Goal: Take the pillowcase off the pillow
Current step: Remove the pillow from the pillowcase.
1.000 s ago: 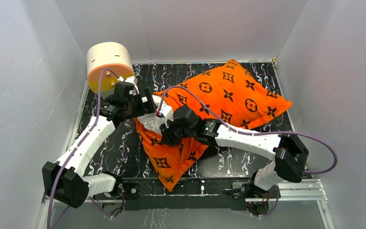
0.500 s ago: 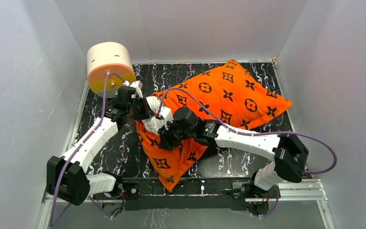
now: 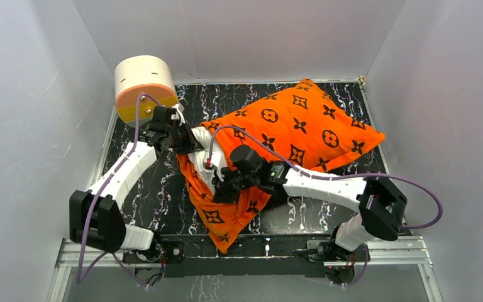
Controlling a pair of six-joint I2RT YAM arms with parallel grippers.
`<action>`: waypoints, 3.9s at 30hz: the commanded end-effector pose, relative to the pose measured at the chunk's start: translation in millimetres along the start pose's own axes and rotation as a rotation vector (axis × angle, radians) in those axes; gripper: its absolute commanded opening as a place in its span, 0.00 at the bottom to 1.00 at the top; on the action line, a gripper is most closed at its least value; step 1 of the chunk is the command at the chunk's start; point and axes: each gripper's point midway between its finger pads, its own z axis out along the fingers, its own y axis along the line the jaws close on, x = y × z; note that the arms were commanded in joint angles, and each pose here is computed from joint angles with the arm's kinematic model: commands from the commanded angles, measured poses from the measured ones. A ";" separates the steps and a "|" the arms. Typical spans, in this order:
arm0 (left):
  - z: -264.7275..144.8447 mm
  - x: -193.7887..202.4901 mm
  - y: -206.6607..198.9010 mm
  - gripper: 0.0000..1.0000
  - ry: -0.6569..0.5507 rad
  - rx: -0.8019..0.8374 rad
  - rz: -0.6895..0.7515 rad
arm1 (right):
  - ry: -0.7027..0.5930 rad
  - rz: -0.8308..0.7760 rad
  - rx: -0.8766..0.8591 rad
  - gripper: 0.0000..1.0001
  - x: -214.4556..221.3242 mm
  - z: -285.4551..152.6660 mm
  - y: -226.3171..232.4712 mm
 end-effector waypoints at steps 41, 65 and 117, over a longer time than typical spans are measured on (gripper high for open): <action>-23.8 66.8 -12.3 0.43 0.068 0.180 0.087 | -0.013 0.076 -0.008 0.45 2.8 42.7 57.2; -29.2 -25.3 -20.2 0.00 -0.122 0.073 -0.007 | 0.186 0.067 -0.058 0.44 113.9 22.5 115.5; -43.9 -118.3 -9.0 0.00 -0.234 0.208 -0.261 | 0.403 0.161 -0.297 0.03 195.3 52.6 153.6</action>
